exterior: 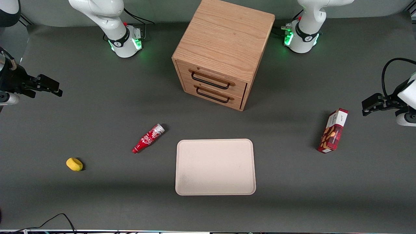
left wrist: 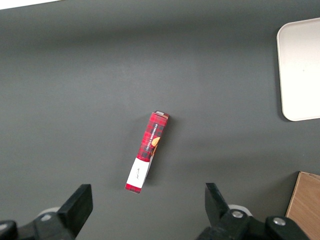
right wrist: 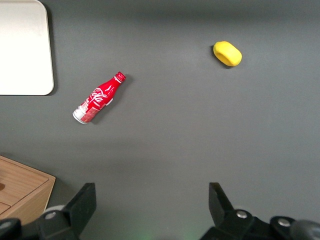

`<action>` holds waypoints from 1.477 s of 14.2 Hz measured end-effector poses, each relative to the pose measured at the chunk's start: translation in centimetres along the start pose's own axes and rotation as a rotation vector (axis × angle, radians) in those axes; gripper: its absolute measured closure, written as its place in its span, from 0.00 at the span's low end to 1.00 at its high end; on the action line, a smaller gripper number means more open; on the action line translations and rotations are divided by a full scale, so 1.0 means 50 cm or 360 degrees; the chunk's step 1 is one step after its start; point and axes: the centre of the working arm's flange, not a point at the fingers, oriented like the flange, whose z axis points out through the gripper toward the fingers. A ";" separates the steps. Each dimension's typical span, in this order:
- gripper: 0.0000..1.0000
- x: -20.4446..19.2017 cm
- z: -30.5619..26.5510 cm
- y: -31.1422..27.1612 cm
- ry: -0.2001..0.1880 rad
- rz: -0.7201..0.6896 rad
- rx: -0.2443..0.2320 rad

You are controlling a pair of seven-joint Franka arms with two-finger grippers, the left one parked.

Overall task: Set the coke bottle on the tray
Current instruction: 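Move the right gripper down over the red Coca-Cola bottle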

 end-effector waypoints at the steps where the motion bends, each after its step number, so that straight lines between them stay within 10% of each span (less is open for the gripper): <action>1: 0.00 0.000 0.000 0.000 0.0000 -0.0001 0.0000; 8: 0.00 0.022 0.025 -0.036 -0.0006 0.0024 0.0023; 21: 0.00 0.177 0.437 -0.382 -0.0205 0.1204 0.0045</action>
